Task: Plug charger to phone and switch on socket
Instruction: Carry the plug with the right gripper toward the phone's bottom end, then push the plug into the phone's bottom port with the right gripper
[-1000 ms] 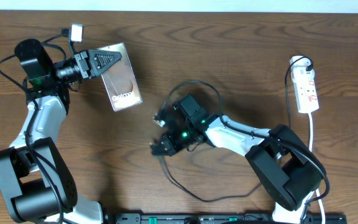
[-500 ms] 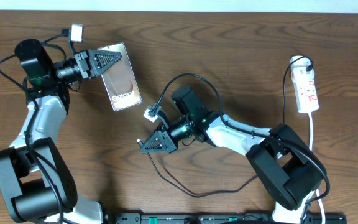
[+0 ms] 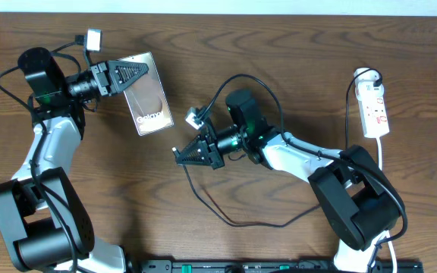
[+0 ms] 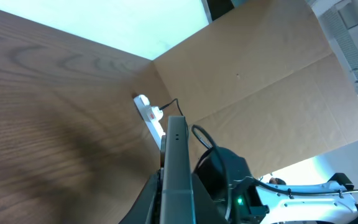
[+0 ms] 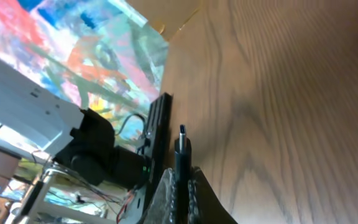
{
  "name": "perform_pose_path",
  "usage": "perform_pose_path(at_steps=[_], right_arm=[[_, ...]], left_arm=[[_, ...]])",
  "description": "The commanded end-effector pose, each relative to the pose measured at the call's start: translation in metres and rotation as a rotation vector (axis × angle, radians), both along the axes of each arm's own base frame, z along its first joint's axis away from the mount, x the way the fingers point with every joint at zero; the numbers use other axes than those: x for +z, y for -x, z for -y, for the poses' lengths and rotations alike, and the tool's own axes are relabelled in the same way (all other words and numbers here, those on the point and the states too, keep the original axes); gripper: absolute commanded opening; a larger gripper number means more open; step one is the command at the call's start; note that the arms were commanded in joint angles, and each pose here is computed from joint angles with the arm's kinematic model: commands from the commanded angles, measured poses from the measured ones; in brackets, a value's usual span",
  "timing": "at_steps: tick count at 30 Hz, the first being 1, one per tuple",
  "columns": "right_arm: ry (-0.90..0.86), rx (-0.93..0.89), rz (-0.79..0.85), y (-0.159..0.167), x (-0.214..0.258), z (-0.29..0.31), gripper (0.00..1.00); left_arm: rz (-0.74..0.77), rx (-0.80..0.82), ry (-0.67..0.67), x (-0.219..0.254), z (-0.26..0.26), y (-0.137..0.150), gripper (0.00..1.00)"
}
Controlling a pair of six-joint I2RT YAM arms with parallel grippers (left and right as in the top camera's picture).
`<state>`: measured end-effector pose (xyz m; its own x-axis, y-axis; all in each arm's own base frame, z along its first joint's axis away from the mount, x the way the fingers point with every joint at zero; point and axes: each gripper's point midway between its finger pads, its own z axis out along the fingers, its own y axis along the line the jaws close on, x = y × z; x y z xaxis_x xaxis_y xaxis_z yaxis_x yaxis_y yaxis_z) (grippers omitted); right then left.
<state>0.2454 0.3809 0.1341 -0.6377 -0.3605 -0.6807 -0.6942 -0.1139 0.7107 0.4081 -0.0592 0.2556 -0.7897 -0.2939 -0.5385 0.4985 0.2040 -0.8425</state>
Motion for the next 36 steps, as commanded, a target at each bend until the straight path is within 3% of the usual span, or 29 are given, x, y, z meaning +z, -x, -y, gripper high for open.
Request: perform_pose_path(at_steps=[1, 18, 36], right_arm=[[-0.075, 0.067, 0.031, 0.007, 0.014, 0.001, 0.01], [-0.13, -0.067, 0.014, -0.04, 0.028, 0.01, 0.01], [-0.166, -0.071, -0.027, -0.045, 0.025, 0.006, 0.01]], left_arm=[[0.027, -0.029, -0.004, 0.006, 0.003, 0.007, 0.07], [-0.006, 0.025, -0.012, 0.003, 0.025, -0.008, 0.07], [-0.019, 0.054, -0.002, 0.008, 0.038, -0.016, 0.08]])
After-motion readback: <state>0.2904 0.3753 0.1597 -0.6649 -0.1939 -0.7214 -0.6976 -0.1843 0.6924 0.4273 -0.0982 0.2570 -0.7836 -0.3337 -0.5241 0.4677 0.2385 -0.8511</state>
